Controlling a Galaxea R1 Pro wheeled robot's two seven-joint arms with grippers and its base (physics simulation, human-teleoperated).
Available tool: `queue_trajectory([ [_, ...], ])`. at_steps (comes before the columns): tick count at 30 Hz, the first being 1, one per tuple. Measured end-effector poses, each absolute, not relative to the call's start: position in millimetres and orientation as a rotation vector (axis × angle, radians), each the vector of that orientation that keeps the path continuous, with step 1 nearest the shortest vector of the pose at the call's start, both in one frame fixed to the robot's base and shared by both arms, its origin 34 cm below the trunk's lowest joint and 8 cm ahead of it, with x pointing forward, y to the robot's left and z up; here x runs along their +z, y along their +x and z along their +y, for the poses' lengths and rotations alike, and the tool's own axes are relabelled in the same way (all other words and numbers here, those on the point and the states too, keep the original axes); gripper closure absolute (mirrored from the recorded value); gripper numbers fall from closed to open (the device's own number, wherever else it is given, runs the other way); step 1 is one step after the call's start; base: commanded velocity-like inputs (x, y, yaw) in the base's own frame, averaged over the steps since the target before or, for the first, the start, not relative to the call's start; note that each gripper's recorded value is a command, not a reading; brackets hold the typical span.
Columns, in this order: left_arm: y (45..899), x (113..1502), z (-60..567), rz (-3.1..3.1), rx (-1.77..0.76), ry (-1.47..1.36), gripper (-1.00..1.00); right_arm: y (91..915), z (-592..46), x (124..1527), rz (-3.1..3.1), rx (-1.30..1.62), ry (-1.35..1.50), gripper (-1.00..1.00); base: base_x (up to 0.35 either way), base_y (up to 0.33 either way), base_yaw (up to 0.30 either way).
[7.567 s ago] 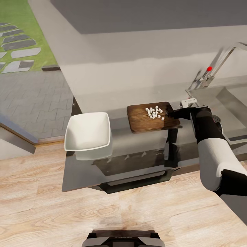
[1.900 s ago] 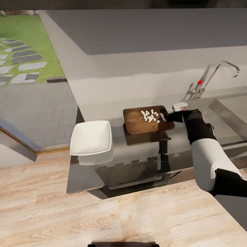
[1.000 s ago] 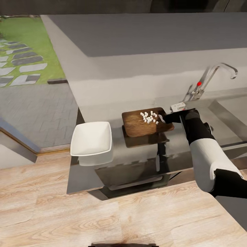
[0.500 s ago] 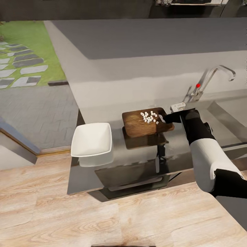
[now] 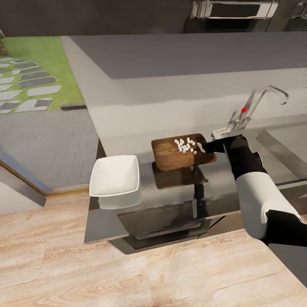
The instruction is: In the kitchen, take the Vidalia onion out of the sink, dice it on the chopping board with the paring knife, put the diced onion into the bowl on the countertop, then place both the paring knife and the chopping board into the sink.
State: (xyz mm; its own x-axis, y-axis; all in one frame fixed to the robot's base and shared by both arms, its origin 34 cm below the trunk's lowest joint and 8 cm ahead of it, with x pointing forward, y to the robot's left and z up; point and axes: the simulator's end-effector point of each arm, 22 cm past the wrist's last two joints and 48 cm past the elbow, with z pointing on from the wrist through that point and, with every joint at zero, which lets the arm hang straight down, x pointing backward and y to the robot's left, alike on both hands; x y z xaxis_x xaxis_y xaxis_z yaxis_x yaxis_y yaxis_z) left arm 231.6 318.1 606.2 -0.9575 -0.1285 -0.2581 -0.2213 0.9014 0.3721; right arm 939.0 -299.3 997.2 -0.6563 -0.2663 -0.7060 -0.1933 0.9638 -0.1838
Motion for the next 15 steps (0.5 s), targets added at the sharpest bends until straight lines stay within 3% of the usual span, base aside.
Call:
queue_trajectory([
  [15,241.1,609.2,317.8,2.816,0.587,-0.270,-1.00,938.8,-299.2,1016.8,2.282,-0.120,-0.318,1.00,0.000,0.000,0.000],
])
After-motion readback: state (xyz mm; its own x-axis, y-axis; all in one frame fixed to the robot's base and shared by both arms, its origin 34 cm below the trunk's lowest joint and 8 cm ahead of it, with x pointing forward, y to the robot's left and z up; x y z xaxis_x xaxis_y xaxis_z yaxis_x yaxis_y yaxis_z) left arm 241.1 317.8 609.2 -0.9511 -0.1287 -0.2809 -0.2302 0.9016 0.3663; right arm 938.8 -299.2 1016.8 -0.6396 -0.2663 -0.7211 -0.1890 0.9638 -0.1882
